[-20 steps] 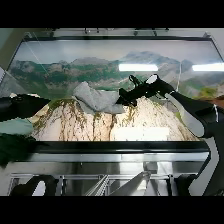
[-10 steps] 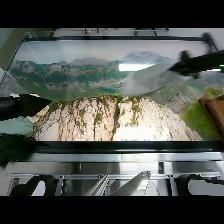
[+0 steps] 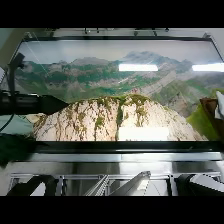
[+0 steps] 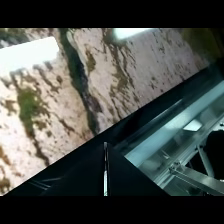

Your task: Fold the shirts.

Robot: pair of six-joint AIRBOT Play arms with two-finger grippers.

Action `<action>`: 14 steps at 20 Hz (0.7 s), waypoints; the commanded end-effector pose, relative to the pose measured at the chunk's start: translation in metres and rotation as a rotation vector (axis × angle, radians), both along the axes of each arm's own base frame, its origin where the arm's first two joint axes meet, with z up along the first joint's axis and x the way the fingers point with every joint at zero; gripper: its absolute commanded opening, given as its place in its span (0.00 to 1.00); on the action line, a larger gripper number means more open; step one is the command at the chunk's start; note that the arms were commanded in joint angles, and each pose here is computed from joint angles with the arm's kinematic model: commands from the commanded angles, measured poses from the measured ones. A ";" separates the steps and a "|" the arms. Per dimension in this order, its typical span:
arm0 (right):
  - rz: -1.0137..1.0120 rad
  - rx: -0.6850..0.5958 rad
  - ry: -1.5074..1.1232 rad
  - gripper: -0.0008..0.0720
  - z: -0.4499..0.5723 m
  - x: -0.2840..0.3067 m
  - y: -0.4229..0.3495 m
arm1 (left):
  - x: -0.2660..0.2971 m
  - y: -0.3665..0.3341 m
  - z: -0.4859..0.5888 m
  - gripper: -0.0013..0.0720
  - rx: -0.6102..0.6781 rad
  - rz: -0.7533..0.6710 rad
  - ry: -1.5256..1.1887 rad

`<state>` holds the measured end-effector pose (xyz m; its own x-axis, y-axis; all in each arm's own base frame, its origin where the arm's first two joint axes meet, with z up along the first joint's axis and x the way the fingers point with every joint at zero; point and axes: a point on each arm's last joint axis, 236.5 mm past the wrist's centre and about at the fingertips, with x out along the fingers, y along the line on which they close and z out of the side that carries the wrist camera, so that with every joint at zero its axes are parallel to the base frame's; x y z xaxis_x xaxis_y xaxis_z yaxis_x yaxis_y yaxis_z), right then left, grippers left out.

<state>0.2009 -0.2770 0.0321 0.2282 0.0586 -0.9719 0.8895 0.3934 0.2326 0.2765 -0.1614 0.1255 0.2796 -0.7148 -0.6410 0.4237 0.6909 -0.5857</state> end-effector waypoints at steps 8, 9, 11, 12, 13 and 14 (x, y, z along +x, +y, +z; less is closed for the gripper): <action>-0.085 0.084 0.112 0.97 -0.067 -0.066 0.011 | -0.009 -0.058 -0.029 0.05 -0.001 -0.161 0.067; -0.085 0.107 0.076 0.97 -0.060 -0.058 0.018 | -0.006 -0.058 -0.023 0.05 -0.003 -0.162 0.051; -0.059 0.164 -0.038 0.92 -0.041 -0.024 0.040 | -0.001 -0.057 -0.004 0.05 -0.006 -0.169 0.011; -0.020 0.197 -0.122 0.61 -0.027 0.001 0.057 | 0.004 -0.057 0.006 0.05 -0.008 -0.167 -0.018; 0.052 0.215 -0.216 0.22 -0.010 0.028 0.075 | 0.007 -0.058 0.016 0.05 -0.009 -0.168 -0.046; 0.154 0.230 -0.313 0.06 0.011 0.055 0.102 | 0.008 -0.058 0.024 0.05 -0.011 -0.167 -0.070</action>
<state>0.1939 -0.2291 -0.0018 0.3015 0.1976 -0.9328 0.8684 0.3469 0.3542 0.2792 -0.2184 0.1283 0.1665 -0.7568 -0.6321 0.5370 0.6072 -0.5856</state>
